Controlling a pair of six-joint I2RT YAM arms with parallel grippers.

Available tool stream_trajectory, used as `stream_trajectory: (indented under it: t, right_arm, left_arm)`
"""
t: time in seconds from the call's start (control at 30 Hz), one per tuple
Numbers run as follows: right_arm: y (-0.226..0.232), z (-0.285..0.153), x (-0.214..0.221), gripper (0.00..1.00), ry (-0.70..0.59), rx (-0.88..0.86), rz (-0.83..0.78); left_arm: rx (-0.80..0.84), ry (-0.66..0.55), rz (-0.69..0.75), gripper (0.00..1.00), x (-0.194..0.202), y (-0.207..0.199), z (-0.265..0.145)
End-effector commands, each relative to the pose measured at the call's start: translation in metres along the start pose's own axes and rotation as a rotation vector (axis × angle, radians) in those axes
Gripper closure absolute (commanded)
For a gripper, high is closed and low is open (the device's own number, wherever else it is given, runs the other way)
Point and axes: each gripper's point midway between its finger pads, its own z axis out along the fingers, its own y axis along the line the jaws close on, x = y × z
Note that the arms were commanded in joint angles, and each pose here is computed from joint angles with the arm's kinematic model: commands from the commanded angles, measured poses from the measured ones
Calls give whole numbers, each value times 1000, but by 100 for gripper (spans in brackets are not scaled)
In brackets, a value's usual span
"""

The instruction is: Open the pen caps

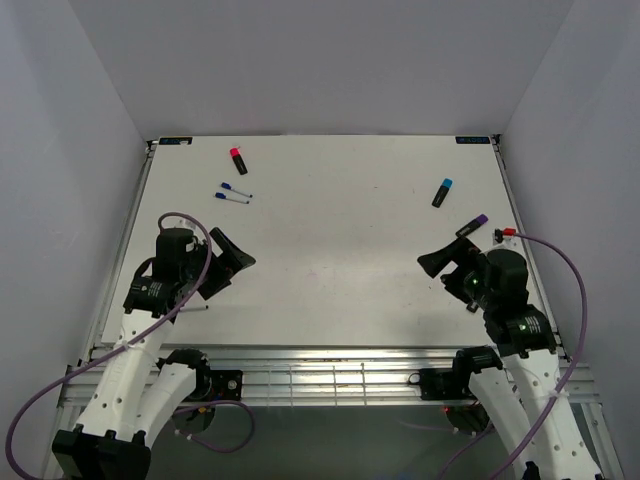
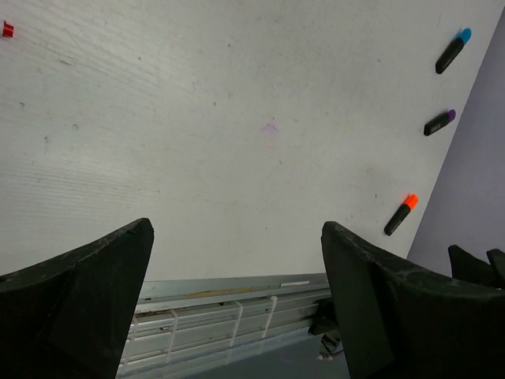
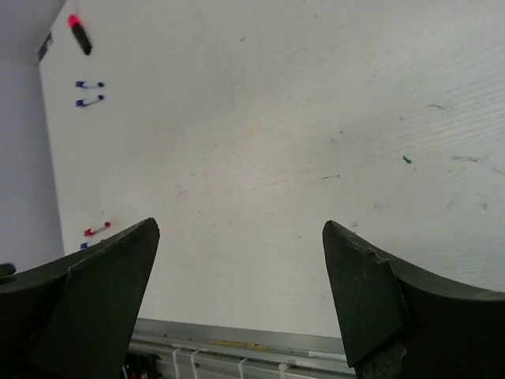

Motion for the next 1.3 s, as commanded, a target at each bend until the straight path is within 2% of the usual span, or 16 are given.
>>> stream_trajectory:
  t: [0.0,0.2,0.3,0.4,0.43,0.53,0.67,0.83,0.87,0.9,1.27]
  right_arm:
    - [-31,0,-20,10,-34,236,-48]
    - [-38,28,-59,10,-26,388,-214]
    - [-47,46,-92,10,-49,539,-286]
    - [-56,83,-108,10,31,632,-363]
    - [-45,91,-124,10,11,622,-375]
    - [-51,123,-130,10,66,655,-415]
    - [-48,162,-155,10,26,667,-446]
    - [-73,215,-165,0,54,712,-471]
    - [-75,222,-167,6,58,712,-475]
    - [-80,234,-168,7,70,717,-481]
    - [-107,292,-173,8,110,662,-446]
  left_arm:
    - [67,61,44,2,15,-4,1]
    - [174,34,74,2,12,-20,-1]
    - [166,3,97,2,2,-25,-3]
    - [153,-20,135,2,-7,-28,-6]
    - [146,-36,159,2,-11,-28,-7]
    - [146,-63,190,2,-19,-33,-11]
    - [145,-104,218,2,-28,-36,-15]
    - [161,-97,238,2,-26,-38,-15]
    - [164,-91,243,2,-24,-36,-13]
    - [172,-84,247,2,-23,-37,-12]
    - [232,-93,281,4,-27,-52,-20]
